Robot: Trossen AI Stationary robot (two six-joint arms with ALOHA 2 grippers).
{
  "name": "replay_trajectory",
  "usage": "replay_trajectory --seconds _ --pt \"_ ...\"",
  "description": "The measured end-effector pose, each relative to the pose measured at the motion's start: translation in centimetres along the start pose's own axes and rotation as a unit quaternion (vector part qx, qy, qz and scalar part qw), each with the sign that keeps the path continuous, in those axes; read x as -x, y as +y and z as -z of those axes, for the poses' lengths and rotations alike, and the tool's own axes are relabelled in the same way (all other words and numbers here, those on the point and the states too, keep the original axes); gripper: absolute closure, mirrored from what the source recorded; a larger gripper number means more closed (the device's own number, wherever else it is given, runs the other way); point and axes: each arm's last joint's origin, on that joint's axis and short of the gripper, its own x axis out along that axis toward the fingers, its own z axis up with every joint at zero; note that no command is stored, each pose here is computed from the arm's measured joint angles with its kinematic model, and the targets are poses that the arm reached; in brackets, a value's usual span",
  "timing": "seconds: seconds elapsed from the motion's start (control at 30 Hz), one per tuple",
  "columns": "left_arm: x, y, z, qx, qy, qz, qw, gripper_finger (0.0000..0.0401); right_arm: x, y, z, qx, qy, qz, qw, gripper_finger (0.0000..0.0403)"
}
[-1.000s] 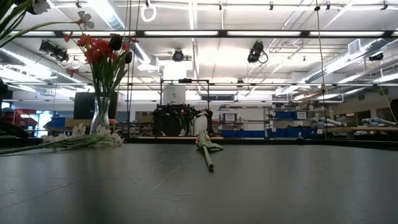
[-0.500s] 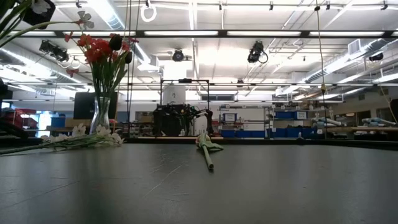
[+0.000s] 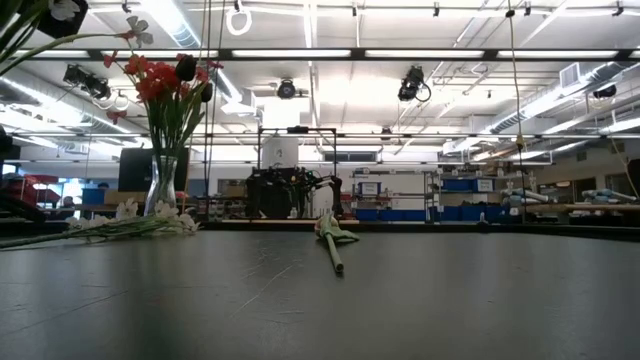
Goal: Sort flowers into vase by color
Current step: Put the pink flower into the yellow vase
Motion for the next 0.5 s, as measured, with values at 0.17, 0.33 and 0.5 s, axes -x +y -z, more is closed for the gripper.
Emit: replay_trajectory --seconds 0.17,0.33,0.5 --pt "0.01 -0.19 -0.05 0.026 -0.001 0.034 0.999 0.0183 0.00 0.00 0.00 0.000 0.000 0.000 1.000 0.0336" --pt "0.02 -0.30 -0.02 0.065 0.002 0.051 0.997 0.0111 0.00 0.00 0.00 0.000 0.000 0.000 1.000 0.0336" --pt "0.90 -0.94 -0.55 0.044 0.006 0.055 0.998 0.0098 0.00 0.00 0.00 0.000 0.000 0.000 1.000 0.0336"
